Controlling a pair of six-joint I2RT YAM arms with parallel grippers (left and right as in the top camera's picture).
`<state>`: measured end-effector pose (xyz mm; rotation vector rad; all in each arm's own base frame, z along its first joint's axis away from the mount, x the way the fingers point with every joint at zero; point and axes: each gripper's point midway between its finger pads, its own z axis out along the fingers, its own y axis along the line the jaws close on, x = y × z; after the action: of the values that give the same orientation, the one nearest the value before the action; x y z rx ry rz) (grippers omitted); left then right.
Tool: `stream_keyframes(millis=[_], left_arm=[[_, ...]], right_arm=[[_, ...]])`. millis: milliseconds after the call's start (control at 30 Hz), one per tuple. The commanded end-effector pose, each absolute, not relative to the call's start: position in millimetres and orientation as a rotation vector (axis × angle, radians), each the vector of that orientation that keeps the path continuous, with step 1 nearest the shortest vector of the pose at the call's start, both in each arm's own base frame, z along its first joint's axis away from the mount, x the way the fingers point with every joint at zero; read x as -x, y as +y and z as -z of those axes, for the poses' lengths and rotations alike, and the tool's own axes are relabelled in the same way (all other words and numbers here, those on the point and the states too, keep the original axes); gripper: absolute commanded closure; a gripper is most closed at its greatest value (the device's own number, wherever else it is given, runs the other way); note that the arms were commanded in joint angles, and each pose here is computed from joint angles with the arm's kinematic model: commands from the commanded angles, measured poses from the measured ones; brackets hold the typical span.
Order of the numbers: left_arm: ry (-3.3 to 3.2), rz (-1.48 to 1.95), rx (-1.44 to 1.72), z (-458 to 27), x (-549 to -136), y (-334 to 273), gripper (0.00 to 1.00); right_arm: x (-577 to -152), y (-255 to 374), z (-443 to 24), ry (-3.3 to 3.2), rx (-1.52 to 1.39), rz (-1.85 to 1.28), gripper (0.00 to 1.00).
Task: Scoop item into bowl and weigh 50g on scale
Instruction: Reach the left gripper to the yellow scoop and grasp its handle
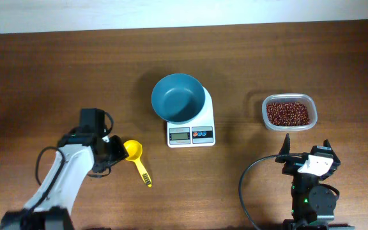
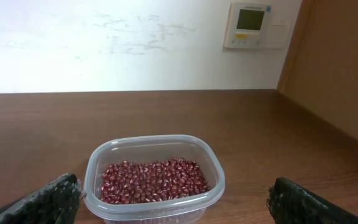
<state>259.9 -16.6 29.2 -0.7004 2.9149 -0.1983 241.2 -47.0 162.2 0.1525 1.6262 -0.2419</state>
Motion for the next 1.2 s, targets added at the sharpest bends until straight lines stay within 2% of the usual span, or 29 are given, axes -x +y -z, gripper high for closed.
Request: stream_keyframes(millis=[0, 100, 200, 400, 600, 800, 1000, 1133, 1167], left_arm=[[2.958, 0.187, 0.623, -15.1, -260.9, -32.0, 0.43], [2.961, 0.157, 0.574, -12.8, -262.6, -37.2, 0.37], [2.941, 0.093, 0.638, -12.4, -262.6, -30.1, 0.47], [2.910, 0.055, 0.636, -13.2, -268.6, -24.9, 0.46], [2.853, 0.081, 0.675, -14.6, -280.1, -26.0, 0.51], [2.873, 0.074, 0.685, -2.6, -268.4, -25.1, 0.53], [2.869, 0.092, 0.717, 3.5, -264.2, -26.5, 0.70], [2.852, 0.101, 0.713, 2.6, -268.6, -27.0, 1.00], [2.849, 0.103, 0.712, 2.2, -269.5, -27.1, 1.00]], right_arm=[[-240.8, -47.7, -159.7, 1.631, -0.154, 0.243, 0.01], [-240.8, -47.7, -159.8, 1.630, -0.154, 0.242, 0.01], [-240.8, -47.7, -159.7, 1.631, -0.154, 0.243, 0.01], [-240.8, -47.7, -159.7, 1.631, -0.154, 0.243, 0.01], [-240.8, -47.7, -159.7, 1.631, -0.154, 0.243, 0.01], [-240.8, -47.7, -159.7, 1.631, -0.154, 0.243, 0.01], [-240.8, -47.7, -159.7, 1.631, -0.154, 0.243, 0.01], [-240.8, -47.7, -159.7, 1.631, -0.154, 0.243, 0.01], [-240.8, -47.7, -159.7, 1.631, -0.154, 0.243, 0.01]])
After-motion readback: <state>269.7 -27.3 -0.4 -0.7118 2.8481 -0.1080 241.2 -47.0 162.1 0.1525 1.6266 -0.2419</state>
